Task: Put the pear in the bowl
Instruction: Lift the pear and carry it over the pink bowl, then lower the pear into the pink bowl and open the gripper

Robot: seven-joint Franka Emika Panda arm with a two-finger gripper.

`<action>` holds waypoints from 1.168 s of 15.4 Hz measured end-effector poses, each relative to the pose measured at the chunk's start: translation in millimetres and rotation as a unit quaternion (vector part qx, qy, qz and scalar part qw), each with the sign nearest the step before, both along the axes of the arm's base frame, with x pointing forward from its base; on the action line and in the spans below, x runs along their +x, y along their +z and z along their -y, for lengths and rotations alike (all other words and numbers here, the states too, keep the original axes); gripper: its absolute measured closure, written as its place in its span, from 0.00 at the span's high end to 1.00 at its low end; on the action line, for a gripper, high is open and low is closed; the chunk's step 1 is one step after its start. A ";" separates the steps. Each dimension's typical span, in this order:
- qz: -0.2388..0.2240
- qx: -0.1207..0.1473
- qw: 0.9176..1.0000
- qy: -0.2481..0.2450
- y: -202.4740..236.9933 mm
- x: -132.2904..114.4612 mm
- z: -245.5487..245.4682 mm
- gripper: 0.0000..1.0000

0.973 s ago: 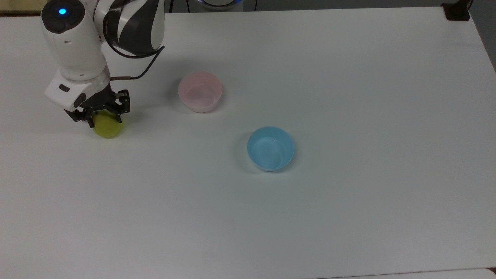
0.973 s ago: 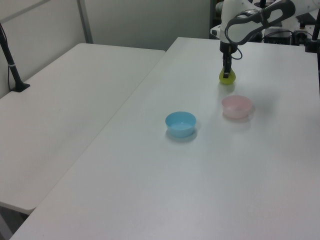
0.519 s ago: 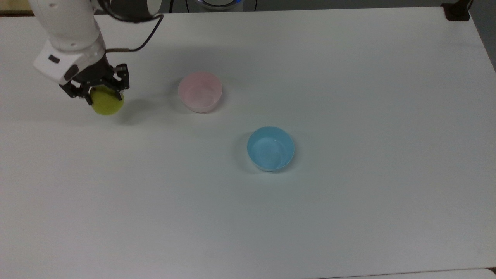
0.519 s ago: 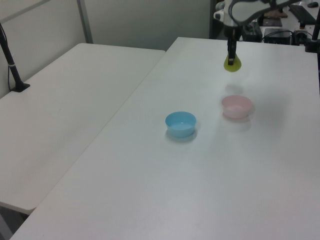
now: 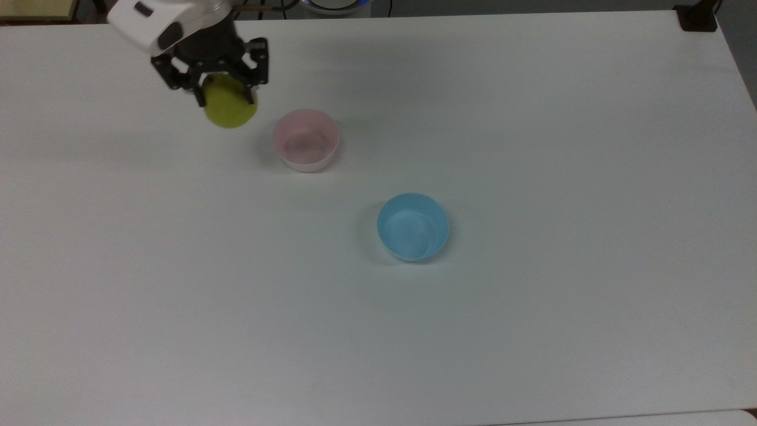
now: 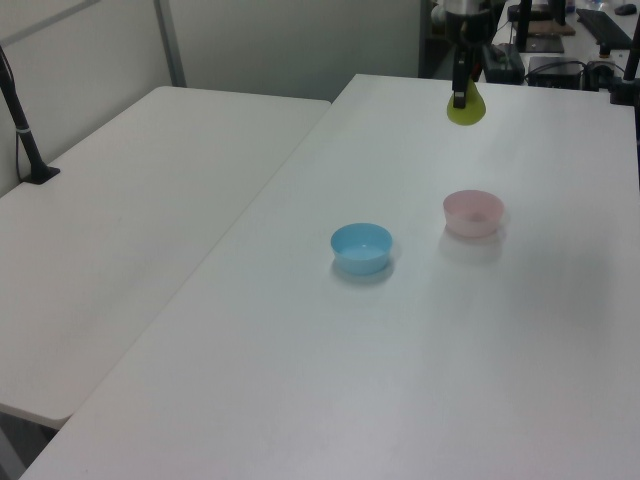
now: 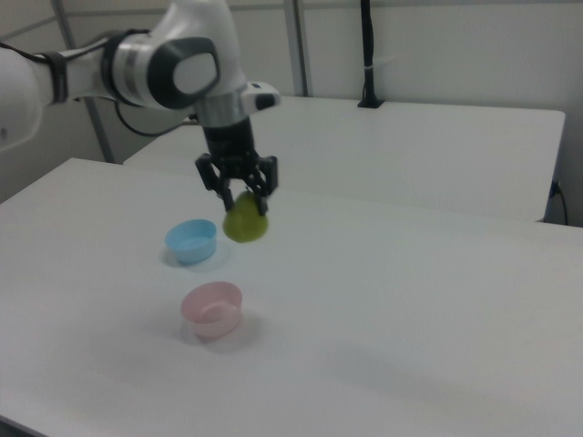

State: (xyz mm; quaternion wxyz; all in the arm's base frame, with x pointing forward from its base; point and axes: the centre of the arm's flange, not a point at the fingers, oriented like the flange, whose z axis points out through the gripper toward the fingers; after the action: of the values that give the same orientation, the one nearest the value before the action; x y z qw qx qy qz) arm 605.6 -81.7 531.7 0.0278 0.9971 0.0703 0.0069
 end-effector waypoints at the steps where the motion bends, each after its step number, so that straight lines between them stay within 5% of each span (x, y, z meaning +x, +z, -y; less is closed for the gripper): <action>1: 0.000 0.002 1.000 -0.006 8.6 -3.9 -13.3 0.66; 6: 0.000 0.011 1.000 -0.001 24.4 -25.6 -63.7 0.66; 18: 0.030 -0.001 0.999 0.045 -124.0 -66.6 -107.4 0.66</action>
State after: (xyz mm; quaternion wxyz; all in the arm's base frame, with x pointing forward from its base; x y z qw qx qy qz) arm 539.1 25.6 407.7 0.0309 0.9922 0.1145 0.0383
